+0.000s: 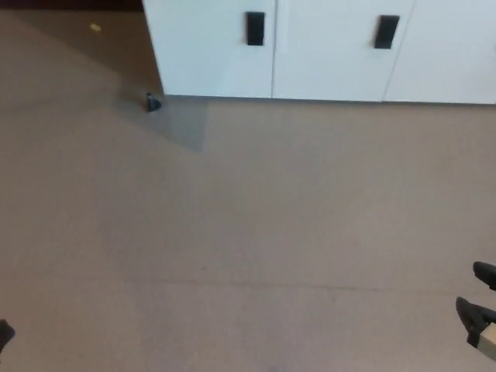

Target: The robot walks towards an open cabinet and lifts its left hand to push the door towards the right to close it.

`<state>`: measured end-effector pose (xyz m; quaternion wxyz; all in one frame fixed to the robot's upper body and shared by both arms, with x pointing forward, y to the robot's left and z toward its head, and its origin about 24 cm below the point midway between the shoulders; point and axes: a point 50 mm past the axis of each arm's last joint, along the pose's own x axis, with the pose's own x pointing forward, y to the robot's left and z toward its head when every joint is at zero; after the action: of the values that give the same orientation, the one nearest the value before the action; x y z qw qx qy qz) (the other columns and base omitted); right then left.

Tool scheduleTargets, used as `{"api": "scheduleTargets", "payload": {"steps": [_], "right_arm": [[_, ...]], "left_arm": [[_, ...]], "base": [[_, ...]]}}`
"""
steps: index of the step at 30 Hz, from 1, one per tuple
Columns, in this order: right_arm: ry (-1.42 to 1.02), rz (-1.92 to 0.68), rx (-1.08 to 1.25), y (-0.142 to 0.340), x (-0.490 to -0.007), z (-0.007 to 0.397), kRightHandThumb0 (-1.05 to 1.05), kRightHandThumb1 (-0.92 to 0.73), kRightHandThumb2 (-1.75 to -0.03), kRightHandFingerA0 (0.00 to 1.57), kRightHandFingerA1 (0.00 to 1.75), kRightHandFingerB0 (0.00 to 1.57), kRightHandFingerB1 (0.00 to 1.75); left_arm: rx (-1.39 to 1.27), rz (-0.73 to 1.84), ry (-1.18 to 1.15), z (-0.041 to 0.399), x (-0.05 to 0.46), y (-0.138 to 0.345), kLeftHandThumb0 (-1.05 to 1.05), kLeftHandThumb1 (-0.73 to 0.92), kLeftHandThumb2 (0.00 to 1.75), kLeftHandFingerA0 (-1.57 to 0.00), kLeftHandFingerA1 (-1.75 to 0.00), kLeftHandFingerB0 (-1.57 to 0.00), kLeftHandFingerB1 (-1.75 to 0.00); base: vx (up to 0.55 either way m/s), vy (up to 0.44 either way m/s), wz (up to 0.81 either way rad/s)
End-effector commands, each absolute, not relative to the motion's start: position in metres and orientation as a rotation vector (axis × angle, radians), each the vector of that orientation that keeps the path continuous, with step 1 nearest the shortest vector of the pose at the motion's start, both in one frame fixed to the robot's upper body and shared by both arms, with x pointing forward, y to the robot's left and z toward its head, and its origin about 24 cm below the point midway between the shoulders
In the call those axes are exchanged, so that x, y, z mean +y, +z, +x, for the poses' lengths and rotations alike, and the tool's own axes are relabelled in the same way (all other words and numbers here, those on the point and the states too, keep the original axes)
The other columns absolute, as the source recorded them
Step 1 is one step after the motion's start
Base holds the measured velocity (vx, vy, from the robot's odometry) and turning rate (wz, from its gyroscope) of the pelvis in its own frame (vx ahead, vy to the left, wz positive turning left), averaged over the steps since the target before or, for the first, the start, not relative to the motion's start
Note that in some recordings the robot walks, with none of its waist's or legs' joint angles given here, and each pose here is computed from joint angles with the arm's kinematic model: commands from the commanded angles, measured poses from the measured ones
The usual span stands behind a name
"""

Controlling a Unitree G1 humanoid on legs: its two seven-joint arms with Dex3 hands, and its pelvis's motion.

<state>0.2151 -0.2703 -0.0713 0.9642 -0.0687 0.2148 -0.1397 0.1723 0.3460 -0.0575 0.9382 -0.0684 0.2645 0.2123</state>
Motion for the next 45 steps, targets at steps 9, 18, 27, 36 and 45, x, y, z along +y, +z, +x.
{"api": "scheduleTargets", "payload": {"steps": [9,18,27,36,45], "right_arm": [[-0.292,-0.154,0.437,-0.071,-0.274,0.212,-0.21,-0.66,-0.59,0.62,0.53,0.42,0.43],[-0.312,-0.13,0.431,-0.07,-0.276,0.214,-0.2,-0.66,-0.59,0.59,0.53,0.42,0.43],[-0.311,-0.14,0.433,-0.069,-0.277,0.213,-0.21,-0.65,-0.59,0.61,0.53,0.43,0.43],[-0.309,-0.139,0.425,-0.066,-0.276,0.219,-0.18,-0.67,-0.59,0.63,0.54,0.42,0.43],[-0.302,-0.14,0.419,-0.065,-0.275,0.224,-0.19,-0.67,-0.59,0.63,0.53,0.42,0.43]], "left_arm": [[0.537,-0.121,0.445,0.168,0.352,-0.056,-0.17,0.64,0.63,-0.46,-0.46,-0.42,-0.41],[0.535,-0.105,0.435,0.169,0.351,-0.055,-0.16,0.64,0.61,-0.46,-0.45,-0.41,-0.4],[0.538,-0.103,0.425,0.166,0.351,-0.057,-0.18,0.62,0.63,-0.46,-0.46,-0.42,-0.41],[0.529,-0.097,0.422,0.171,0.351,-0.055,-0.17,0.65,0.63,-0.44,-0.46,-0.41,-0.41],[0.513,-0.089,0.413,0.174,0.351,-0.051,-0.18,0.64,0.63,-0.43,-0.46,-0.39,-0.41]], "base": [[0.26,-0.092,-0.07],[0.24,0.055,0.07],[0.25,-0.192,0.09],[0.19,-0.096,-0.04],[0.28,0.111,0.09]]}}
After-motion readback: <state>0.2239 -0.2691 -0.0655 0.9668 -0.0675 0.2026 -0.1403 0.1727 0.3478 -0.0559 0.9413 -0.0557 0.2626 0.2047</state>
